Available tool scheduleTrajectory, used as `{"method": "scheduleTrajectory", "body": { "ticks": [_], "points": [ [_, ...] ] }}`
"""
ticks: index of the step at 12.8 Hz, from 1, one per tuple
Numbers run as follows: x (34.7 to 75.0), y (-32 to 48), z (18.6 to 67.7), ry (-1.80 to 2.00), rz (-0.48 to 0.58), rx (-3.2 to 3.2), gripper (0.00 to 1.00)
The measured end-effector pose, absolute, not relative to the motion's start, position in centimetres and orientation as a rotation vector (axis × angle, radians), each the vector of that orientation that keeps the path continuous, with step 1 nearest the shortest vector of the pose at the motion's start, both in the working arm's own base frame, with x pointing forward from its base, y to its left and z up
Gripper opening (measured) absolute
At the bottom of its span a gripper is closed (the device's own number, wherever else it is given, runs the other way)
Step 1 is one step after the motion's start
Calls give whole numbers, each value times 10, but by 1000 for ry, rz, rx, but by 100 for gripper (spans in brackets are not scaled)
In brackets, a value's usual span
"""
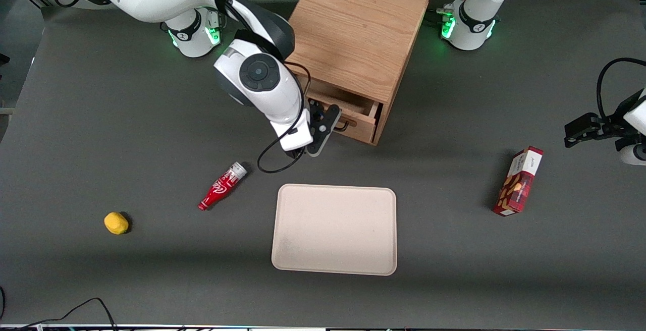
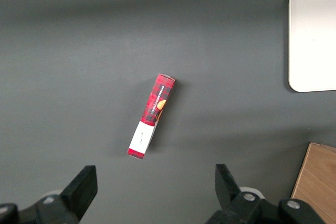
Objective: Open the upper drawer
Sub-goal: 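Pull the handle outward from the cabinet with the right gripper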
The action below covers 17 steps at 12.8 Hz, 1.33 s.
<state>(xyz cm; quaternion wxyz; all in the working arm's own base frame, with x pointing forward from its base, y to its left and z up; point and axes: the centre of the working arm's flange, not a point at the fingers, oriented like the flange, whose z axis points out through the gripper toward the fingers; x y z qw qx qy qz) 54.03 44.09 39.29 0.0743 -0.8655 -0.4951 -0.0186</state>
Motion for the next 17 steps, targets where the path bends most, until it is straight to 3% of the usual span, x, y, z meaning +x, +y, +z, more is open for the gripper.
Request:
{"method": "scheduleTrajectory", "body": {
  "ticks": [11, 17],
  "points": [
    [626, 371, 397, -1596, -336, -2586, 100],
    [653, 346, 399, -1524, -376, -2612, 100]
  ]
}}
